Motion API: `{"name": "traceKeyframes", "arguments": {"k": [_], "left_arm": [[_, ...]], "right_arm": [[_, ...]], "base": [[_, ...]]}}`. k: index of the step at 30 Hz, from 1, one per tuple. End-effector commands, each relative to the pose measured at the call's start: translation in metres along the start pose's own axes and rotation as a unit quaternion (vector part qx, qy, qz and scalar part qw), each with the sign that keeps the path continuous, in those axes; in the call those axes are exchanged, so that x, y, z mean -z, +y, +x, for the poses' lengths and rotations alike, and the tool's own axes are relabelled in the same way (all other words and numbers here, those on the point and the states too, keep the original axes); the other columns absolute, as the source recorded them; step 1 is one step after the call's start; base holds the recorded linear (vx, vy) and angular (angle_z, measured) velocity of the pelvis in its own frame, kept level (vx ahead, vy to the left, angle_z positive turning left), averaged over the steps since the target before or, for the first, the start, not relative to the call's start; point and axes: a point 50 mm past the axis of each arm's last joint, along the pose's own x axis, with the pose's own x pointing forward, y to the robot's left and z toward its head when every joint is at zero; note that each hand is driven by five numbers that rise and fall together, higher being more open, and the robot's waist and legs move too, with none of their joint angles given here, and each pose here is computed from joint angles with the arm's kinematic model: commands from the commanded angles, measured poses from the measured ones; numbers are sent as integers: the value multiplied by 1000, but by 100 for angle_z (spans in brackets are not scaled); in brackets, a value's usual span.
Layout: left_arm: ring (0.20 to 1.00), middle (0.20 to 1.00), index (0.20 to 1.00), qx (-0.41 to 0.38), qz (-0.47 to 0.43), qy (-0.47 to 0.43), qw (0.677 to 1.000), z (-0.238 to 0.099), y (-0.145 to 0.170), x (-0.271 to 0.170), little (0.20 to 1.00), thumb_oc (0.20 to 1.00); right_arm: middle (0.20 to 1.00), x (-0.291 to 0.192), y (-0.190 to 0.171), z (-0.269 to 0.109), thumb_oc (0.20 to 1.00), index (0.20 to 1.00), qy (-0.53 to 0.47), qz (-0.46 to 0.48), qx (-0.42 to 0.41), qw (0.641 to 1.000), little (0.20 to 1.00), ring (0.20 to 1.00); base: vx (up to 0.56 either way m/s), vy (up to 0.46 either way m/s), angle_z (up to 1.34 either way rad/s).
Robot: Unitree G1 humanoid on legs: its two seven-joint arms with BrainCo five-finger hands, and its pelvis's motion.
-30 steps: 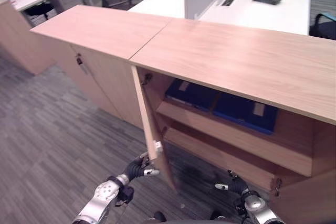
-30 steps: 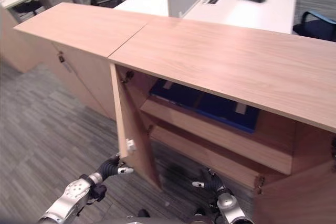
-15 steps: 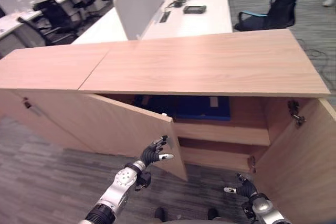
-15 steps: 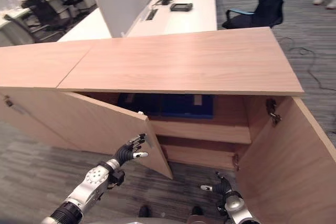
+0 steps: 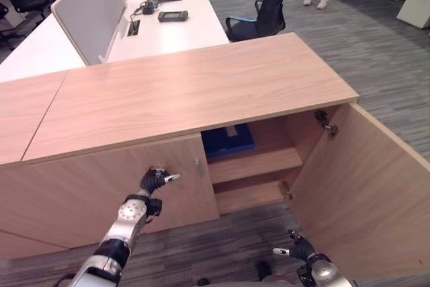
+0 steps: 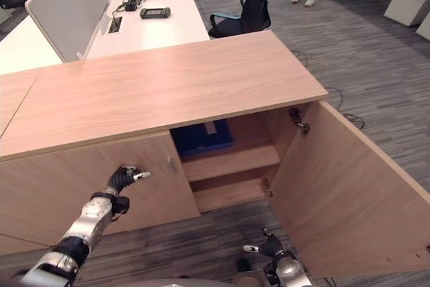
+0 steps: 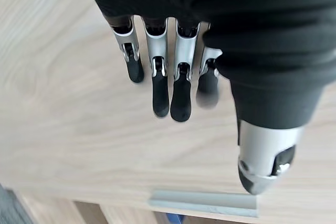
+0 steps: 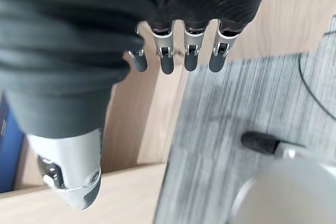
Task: Put the empty folder in the office cabinet
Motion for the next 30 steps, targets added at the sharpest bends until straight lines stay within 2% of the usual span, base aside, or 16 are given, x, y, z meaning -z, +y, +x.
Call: {"name": "traceKeyframes", "arguments": {"k": [1,8,13,16,21,22,27,30], "left_arm": [[1000,1000,1000,-79,-14,-129,988,21,39,-82,1000,1000],[1000,1000,1000,-125,-8,-145,981,23,70,-107,1000,1000],[1000,1000,1000,-123,-9,-156,980,24,68,-113,1000,1000],[1000,1000,1000,-102,-10,-160,982,24,53,-109,1000,1000],[1000,1000,1000,-11,-20,-168,986,15,-12,-83,1000,1000],[1000,1000,1000,29,-23,-161,986,7,-33,-70,1000,1000],[1000,1000,1000,78,-30,-100,991,-11,-53,-26,1000,1000],[1000,1000,1000,113,-34,-28,993,-28,-69,17,1000,1000]], "right_arm": [[1000,-7,3,-1,1000,1000,-26,4,-11,1000,1000,1000],[1000,0,10,-3,1000,1000,-16,6,-23,1000,1000,1000],[1000,2,11,-3,1000,1000,-9,15,-23,1000,1000,1000],[1000,4,11,-2,1000,1000,-3,24,-21,999,1000,1000],[1000,-6,1,3,1000,1000,-11,64,12,998,1000,1000],[1000,-11,-5,5,1000,1000,-12,77,28,997,1000,1000],[1000,-11,-5,7,1000,1000,-7,82,33,996,1000,1000],[1000,-1,-10,6,1000,1000,15,80,39,996,1000,1000]], "base": [[5,56,-40],[8,74,-22],[-2,66,-16],[-14,44,-8],[-86,-15,-1],[-190,-62,-22],[-116,-71,-57],[-43,-194,-59]]}}
